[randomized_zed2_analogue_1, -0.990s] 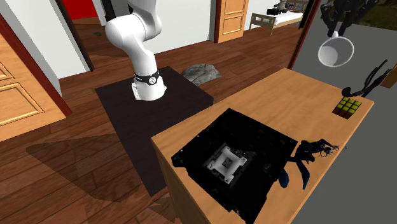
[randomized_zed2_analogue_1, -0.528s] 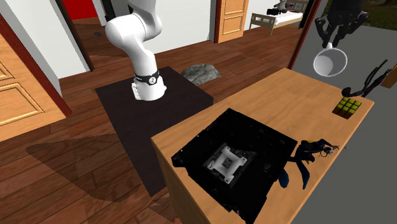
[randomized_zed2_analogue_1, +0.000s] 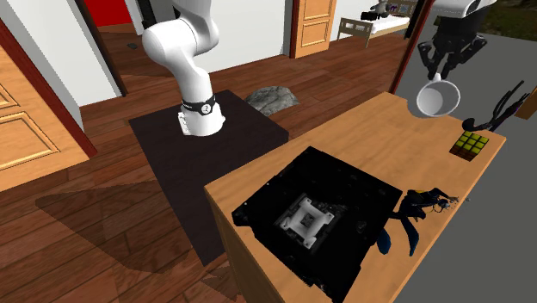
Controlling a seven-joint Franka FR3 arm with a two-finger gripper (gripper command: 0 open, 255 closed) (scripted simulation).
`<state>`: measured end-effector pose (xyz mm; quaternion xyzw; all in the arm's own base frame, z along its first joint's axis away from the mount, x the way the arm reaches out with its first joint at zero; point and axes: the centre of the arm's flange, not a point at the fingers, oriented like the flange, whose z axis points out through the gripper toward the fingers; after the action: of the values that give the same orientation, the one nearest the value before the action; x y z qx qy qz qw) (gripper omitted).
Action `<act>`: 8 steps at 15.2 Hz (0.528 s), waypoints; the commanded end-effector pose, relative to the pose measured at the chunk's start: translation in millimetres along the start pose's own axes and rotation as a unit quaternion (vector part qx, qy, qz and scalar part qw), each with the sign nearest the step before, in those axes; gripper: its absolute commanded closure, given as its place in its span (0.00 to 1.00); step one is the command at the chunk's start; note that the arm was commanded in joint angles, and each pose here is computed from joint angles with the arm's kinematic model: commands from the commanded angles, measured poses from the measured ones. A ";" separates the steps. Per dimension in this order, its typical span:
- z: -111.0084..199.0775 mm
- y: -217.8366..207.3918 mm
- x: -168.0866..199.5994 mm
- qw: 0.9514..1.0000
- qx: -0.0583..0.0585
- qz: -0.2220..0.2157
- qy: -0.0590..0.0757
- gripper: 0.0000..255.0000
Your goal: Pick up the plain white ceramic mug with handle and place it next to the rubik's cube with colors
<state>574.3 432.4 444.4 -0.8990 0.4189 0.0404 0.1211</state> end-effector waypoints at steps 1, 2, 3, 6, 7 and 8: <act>10.6 2.1 2.6 1.000 0.001 0.000 0.000 1.00; 15.7 3.1 3.6 1.000 0.001 0.000 0.000 1.00; 20.8 4.0 4.5 1.000 0.001 0.000 0.000 1.00; 36.1 6.9 7.2 1.000 0.001 0.000 0.000 1.00; 41.3 7.9 8.2 1.000 0.001 0.000 0.000 1.00; 46.4 8.9 9.1 1.000 0.001 0.000 0.000 1.00</act>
<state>575.0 431.2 401.3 -0.8990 0.4189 0.0405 0.1210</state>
